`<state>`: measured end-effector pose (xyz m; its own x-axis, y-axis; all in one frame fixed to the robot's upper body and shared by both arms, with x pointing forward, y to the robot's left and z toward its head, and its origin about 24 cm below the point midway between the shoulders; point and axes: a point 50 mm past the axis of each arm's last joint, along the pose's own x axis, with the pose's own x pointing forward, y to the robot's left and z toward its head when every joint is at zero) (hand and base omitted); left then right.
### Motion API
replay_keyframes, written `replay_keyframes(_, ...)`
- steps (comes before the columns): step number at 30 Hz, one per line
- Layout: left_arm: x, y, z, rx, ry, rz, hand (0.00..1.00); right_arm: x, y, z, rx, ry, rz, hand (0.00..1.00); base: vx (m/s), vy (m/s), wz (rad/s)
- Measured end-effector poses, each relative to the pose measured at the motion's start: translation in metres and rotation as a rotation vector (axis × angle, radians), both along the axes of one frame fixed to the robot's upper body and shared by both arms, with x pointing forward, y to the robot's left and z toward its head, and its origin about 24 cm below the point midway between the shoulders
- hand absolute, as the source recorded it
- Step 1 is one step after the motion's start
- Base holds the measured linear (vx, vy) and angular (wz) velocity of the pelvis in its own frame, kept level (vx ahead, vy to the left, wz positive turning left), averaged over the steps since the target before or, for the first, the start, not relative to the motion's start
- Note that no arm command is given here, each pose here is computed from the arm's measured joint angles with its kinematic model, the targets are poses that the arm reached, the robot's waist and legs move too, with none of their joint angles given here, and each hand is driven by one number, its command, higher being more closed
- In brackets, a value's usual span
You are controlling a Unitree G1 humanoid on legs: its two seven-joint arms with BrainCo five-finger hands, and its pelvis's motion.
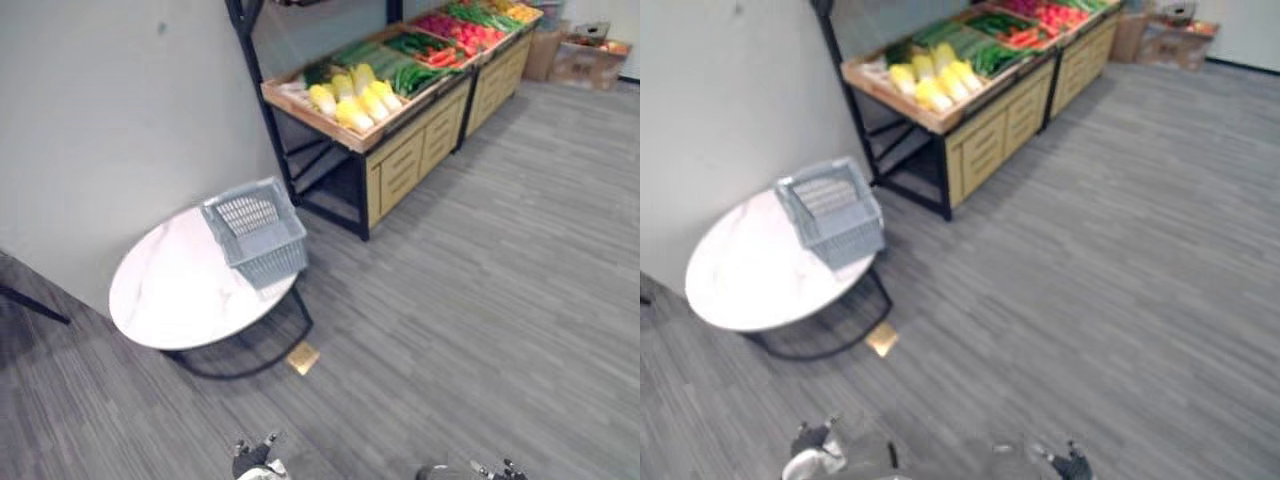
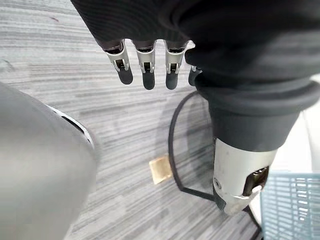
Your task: Pick vegetable in the basket
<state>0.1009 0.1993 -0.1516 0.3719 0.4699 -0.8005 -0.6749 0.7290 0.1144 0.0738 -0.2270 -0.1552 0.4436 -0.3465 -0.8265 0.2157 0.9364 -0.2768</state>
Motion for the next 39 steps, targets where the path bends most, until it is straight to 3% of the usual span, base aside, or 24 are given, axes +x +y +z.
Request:
replay_keyframes(8, -0.009, 0.001, -0.002, 0.022, 0.033, -0.011, 0.00, -0.010, 0.002, -0.003, 0.004, 0.033, -0.013, 0.00, 0.35, 0.218, 0.09)
replay_keyframes(11, -0.004, 0.016, 0.001, 0.070, 0.033, -0.060, 0.00, -0.012, 0.016, -0.009, 0.036, 0.070, 0.014, 0.00, 0.45, 0.255, 0.08)
replay_keyframes(16, -0.013, 0.022, -0.002, 0.084, 0.080, -0.085, 0.00, -0.017, 0.016, -0.010, 0.042, 0.087, -0.004, 0.00, 0.32, 0.199, -0.12)
replay_keyframes(22, -0.013, 0.017, -0.004, 0.097, 0.126, -0.230, 0.00, -0.026, 0.017, -0.011, 0.042, 0.107, -0.005, 0.00, 0.35, 0.111, 0.42)
replay_keyframes(30, -0.023, 0.024, -0.005, 0.087, 0.143, -0.132, 0.00, -0.020, 0.020, -0.011, 0.047, 0.090, 0.014, 0.00, 0.42, -0.259, 0.81)
replay_keyframes(33, -0.026, 0.004, -0.010, 0.026, 0.143, -0.088, 0.00, -0.016, 0.008, -0.009, 0.020, 0.092, 0.021, 0.00, 0.30, -0.397, 0.43)
replay_keyframes(39, -0.033, 0.009, -0.011, 0.016, 0.147, -0.008, 0.00, -0.023, 0.004, -0.010, 0.026, 0.122, 0.025, 0.00, 0.11, -0.200, 0.55)
